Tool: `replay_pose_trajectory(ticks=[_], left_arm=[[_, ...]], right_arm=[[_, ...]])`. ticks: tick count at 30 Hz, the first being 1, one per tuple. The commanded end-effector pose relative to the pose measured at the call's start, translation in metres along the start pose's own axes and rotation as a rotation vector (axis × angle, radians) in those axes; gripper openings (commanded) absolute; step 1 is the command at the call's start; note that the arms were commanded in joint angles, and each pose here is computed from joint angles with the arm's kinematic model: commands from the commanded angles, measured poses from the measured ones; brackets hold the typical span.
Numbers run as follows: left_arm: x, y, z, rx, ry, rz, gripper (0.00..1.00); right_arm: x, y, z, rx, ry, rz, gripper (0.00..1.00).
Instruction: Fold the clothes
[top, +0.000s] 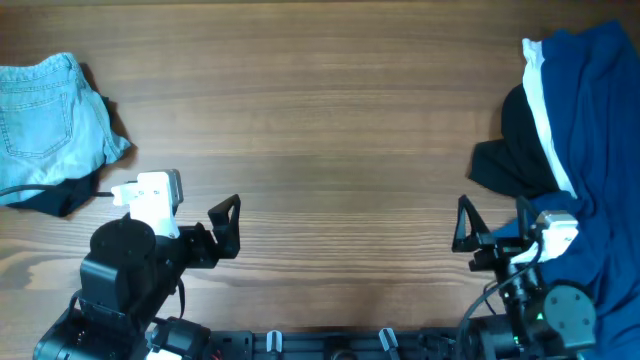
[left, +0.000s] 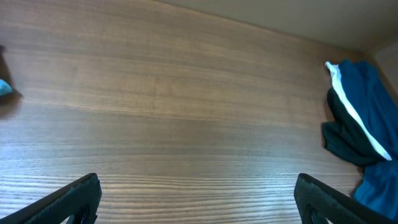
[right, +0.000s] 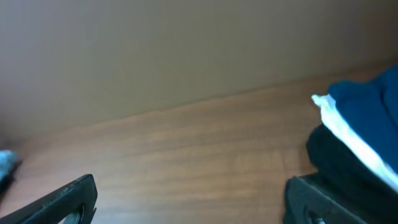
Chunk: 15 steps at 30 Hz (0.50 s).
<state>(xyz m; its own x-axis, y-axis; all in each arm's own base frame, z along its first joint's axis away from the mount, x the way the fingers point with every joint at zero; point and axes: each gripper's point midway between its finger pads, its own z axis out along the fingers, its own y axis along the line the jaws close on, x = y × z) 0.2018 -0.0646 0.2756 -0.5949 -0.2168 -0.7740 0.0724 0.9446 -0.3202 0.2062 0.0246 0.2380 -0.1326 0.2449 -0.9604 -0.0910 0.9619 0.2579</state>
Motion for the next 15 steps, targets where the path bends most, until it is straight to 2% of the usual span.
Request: replay_pose_trajectory(ticks=[1,5,8,11,15], left_arm=[[0.001,0.002,0.002,-0.011,0.002,-0.006,1.00],[0.001,0.002,0.002,-0.011,0.001,-0.006,1.00],[0.001,0.002,0.002,-0.011,0.002,-0.006,1.00],[0.001,0.002,0.002,-0.011,0.001,-0.006,1.00],[0.001,0.002,0.002,-0.011,0.001,-0.006,1.00]], right_arm=[[0.002,0.005,0.013,-0.058,-0.083,-0.162,1.00],[0.012,0.001,0.029,-0.063,-0.166,-0.284,1.00],[0.027,-0.003,0.039,-0.069,-0.222,-0.299,1.00],[0.057,-0.010,0.045,-0.062,-0.103,-0.282,1.00],[0.056,-0.010,0.045,-0.066,-0.106,-0.221,1.00]])
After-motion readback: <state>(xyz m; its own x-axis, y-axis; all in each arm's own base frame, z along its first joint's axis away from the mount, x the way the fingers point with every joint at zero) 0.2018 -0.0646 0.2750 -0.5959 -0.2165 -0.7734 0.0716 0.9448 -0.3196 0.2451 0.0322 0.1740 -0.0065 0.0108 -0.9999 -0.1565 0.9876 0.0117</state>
